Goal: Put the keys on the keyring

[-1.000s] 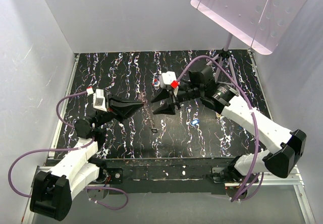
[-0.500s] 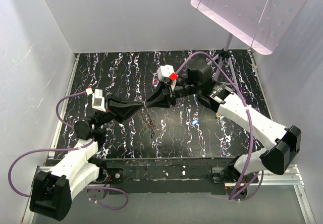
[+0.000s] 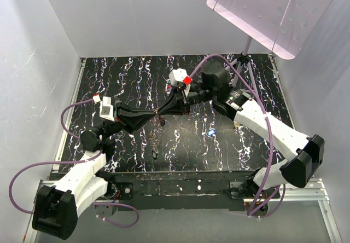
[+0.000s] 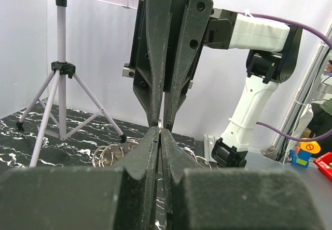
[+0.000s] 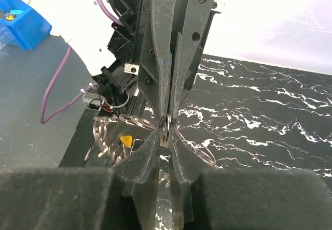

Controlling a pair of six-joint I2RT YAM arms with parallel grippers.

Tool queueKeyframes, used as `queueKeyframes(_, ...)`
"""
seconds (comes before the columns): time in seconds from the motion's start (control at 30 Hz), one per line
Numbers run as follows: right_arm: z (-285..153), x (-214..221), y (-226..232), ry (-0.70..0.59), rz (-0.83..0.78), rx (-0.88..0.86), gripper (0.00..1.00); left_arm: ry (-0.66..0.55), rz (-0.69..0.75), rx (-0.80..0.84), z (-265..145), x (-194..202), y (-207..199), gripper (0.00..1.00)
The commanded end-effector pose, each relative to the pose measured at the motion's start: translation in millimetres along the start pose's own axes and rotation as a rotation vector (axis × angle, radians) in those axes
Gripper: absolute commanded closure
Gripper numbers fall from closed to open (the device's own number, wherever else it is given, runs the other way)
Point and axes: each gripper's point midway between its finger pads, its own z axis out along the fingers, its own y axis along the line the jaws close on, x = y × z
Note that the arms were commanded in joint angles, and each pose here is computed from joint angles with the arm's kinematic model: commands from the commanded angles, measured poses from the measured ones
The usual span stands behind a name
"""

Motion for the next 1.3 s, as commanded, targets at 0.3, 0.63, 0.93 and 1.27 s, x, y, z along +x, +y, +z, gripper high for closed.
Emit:
queueKeyframes(0.3, 4, -19, 2, -0.024, -0.024, -0.027, 0.8, -0.144, 0.194, 0.108, 3, -41, -32, 1.0)
queueKeyframes(0.63, 3, -19, 3, 0.011, -0.008, -0.026, 0.99, -0.124, 0.177, 0.098, 2, -35, -29, 1.0)
queueKeyframes(0.93, -23, 11, 11, 0.307, 0.022, -0.032, 0.99, 0.275, 0.059, 0.084, 2, 6, -16, 0.4)
queueKeyframes(1.27, -40, 27, 8, 0.504, 0.053, -0.045, 0.99, 0.476, -0.02, 0.005, 1, 25, 10, 0.39)
